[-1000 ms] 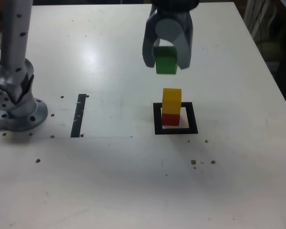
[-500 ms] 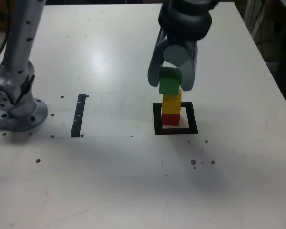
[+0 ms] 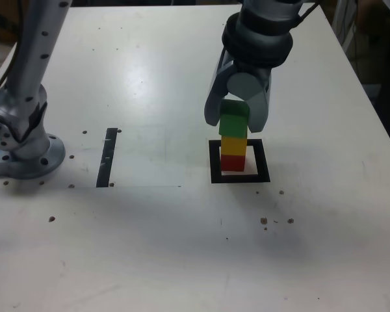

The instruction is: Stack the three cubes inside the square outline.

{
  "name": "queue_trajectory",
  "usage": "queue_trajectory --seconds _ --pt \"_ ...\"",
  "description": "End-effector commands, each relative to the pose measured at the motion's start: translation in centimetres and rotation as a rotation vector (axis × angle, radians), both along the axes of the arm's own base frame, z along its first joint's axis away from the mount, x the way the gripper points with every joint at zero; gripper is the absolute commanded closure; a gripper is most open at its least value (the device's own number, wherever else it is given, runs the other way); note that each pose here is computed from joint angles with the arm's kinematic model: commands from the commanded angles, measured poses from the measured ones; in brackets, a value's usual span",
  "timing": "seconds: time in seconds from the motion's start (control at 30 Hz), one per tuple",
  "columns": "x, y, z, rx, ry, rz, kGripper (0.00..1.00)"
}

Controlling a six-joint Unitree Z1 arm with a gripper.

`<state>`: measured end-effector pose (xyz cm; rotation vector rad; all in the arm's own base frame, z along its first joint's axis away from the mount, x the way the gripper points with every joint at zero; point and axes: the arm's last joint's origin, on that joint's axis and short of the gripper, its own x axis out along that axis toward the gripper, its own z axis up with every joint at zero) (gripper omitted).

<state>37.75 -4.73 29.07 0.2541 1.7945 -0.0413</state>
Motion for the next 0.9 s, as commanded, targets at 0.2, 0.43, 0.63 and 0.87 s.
queue_trajectory --seconds 0.2,0.43,0.63,0.87 --pt "-0.03 0.59 -0.28 0.003 0.019 -0.007 0.58" --pt "0.01 0.77 -0.52 -0.005 0.023 -0.004 0.4" --pt "0.0 0.81 -0.41 -0.011 0.018 -0.002 0.17" --pt "-0.44 0.94 0.47 0.003 -0.003 -0.003 0.01"
